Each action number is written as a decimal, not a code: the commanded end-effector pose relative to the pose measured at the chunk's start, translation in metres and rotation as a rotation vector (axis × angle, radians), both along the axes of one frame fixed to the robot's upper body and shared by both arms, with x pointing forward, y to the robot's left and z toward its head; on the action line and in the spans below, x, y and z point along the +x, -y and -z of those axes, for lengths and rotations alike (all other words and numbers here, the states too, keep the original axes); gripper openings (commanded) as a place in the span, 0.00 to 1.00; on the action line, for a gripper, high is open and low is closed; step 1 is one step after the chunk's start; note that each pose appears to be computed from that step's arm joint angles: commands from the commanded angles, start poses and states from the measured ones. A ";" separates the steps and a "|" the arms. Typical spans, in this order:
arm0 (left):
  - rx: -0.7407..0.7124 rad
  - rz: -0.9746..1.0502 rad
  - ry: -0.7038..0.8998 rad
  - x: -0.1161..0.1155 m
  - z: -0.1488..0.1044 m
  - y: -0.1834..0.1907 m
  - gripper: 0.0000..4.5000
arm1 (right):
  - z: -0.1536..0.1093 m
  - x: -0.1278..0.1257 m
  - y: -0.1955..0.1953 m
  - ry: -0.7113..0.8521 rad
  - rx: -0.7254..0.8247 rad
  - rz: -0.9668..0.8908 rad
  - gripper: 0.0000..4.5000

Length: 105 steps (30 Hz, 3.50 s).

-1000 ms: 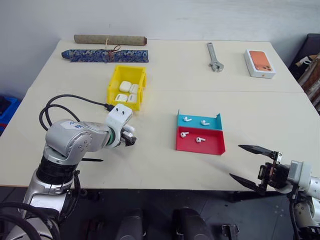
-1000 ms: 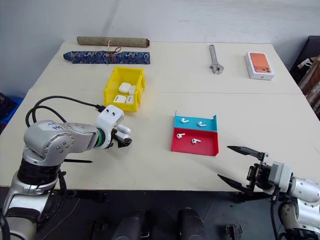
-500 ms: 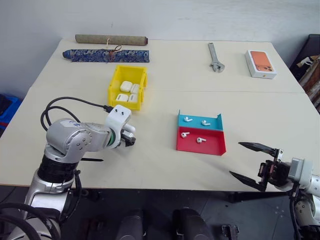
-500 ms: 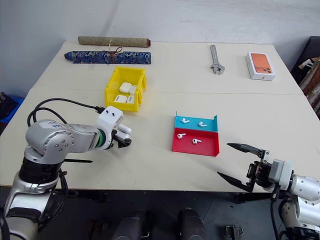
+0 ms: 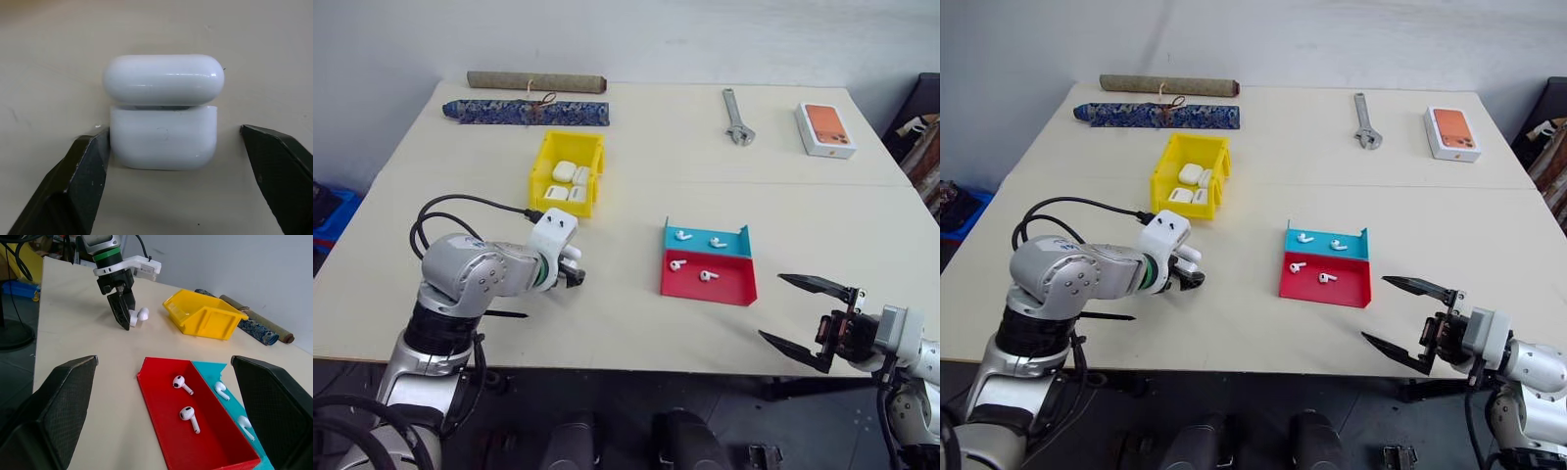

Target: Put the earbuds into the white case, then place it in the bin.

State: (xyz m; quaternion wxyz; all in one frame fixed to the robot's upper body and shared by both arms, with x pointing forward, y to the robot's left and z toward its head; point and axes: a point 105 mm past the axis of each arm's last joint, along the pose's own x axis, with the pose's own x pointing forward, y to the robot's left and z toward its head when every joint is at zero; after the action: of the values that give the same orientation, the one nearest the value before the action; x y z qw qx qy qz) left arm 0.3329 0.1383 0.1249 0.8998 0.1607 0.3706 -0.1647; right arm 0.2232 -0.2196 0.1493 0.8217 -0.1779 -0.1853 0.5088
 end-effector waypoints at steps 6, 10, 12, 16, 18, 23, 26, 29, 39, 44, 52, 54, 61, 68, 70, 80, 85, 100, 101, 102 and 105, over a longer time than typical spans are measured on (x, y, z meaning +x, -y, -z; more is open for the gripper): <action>0.027 -0.052 0.004 -0.003 0.005 -0.016 0.61 | -0.007 -0.002 0.004 0.038 -0.005 0.020 1.00; -0.072 -0.047 0.124 0.004 -0.019 -0.025 0.61 | -0.007 -0.002 0.003 0.039 -0.006 0.027 1.00; -0.214 0.058 0.247 0.004 -0.043 -0.025 0.61 | -0.008 -0.002 0.004 0.039 -0.014 0.039 1.00; -0.429 0.503 0.523 -0.026 -0.090 -0.020 0.61 | -0.013 -0.001 0.022 0.017 -0.053 0.106 1.00; -0.368 0.638 0.578 -0.034 -0.090 -0.026 0.61 | -0.017 -0.002 0.027 -0.006 -0.078 0.131 1.00; -0.596 0.952 0.711 -0.068 -0.099 0.003 0.61 | -0.010 -0.006 0.041 -0.128 -0.209 0.271 1.00; -0.733 0.979 0.778 -0.069 -0.096 0.016 0.61 | 0.005 -0.008 0.063 -0.209 -0.325 0.429 1.00; -0.841 0.998 0.781 -0.073 -0.083 0.037 0.61 | 0.016 -0.012 0.080 -0.295 -0.345 0.533 1.00; -1.018 1.052 0.837 -0.074 -0.061 0.074 0.61 | -0.015 -0.005 0.039 -0.453 -0.332 0.325 1.00; -1.025 1.059 0.845 -0.071 -0.057 0.062 0.61 | -0.044 0.013 -0.007 -0.496 -0.363 0.223 1.00; -0.978 1.097 0.757 -0.073 -0.041 0.053 0.61 | -0.029 0.052 -0.056 -0.501 -0.612 0.189 0.72; -0.970 1.091 0.754 -0.073 -0.039 0.051 0.61 | -0.024 0.063 -0.061 -0.501 -0.651 0.204 0.57; -0.959 1.080 0.746 -0.079 -0.036 0.050 0.61 | -0.008 0.083 -0.068 -0.496 -0.805 0.205 0.50; -0.949 1.073 0.745 -0.081 -0.035 0.050 0.61 | -0.008 0.097 -0.072 -0.471 -0.847 0.219 0.50; -0.948 1.071 0.745 -0.083 -0.035 0.051 0.61 | -0.005 0.097 -0.072 -0.479 -0.866 0.211 0.50; -0.933 1.062 0.760 -0.080 -0.036 0.052 0.61 | 0.000 0.111 -0.075 -0.467 -0.900 0.227 0.50; -0.926 1.063 0.766 -0.079 -0.038 0.051 0.61 | 0.005 0.115 -0.078 -0.465 -0.926 0.219 0.50; -0.926 1.050 0.757 -0.079 -0.037 0.047 0.61 | 0.014 0.110 -0.069 -0.508 -0.963 0.214 0.50; -0.926 1.049 0.757 -0.079 -0.037 0.047 0.61 | 0.014 0.110 -0.070 -0.509 -0.961 0.214 0.50; -0.925 1.049 0.757 -0.079 -0.037 0.047 0.61 | 0.015 0.110 -0.070 -0.510 -0.960 0.213 0.50; -0.925 1.049 0.757 -0.079 -0.037 0.047 0.61 | 0.015 0.110 -0.071 -0.511 -0.957 0.212 0.46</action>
State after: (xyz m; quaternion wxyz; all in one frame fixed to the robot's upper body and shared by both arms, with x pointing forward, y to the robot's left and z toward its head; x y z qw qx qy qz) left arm 0.2569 0.0902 0.1560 0.7477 -0.0350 -0.1778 -0.6388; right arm 0.3348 -0.1464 0.1384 0.7157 -0.4198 0.2830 0.4811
